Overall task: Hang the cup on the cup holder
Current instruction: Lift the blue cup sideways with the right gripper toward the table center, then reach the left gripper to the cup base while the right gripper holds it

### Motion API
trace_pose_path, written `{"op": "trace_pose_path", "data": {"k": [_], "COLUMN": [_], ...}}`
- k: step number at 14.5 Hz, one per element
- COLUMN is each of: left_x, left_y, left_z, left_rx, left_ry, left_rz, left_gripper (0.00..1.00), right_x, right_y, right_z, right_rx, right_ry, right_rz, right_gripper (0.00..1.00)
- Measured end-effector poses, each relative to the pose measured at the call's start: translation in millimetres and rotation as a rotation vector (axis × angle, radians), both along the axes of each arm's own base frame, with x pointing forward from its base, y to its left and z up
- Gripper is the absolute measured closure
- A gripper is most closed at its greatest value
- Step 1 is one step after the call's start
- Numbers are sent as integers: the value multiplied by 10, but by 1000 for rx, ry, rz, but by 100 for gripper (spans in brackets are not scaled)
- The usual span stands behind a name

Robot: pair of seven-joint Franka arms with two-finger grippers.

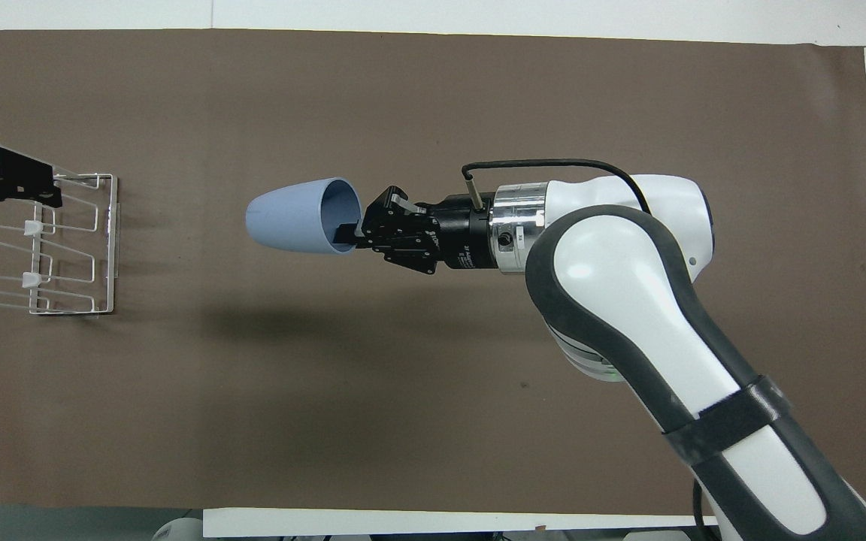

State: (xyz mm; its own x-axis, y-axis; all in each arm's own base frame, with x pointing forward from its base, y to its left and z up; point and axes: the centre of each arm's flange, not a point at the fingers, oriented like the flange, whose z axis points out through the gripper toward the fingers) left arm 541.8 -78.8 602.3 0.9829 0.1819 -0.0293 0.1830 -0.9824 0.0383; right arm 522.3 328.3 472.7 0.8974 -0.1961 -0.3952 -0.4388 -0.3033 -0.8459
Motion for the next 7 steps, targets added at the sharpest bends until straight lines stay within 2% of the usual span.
{"op": "trace_pose_path", "data": {"k": [4, 7], "left_x": [10, -24], "left_y": [-577, -991], "left_z": [-18, -89], "left_rx": [-169, -256], "left_ry": [-16, 35], "left_rz": [388, 621], "left_gripper": [0, 0], "right_x": [-39, -38], "right_y": [71, 66], "right_z": [-4, -13], "right_rx": [9, 7], "right_ry": [7, 8], "right_rz": [-10, -13], "right_gripper": [96, 96]}}
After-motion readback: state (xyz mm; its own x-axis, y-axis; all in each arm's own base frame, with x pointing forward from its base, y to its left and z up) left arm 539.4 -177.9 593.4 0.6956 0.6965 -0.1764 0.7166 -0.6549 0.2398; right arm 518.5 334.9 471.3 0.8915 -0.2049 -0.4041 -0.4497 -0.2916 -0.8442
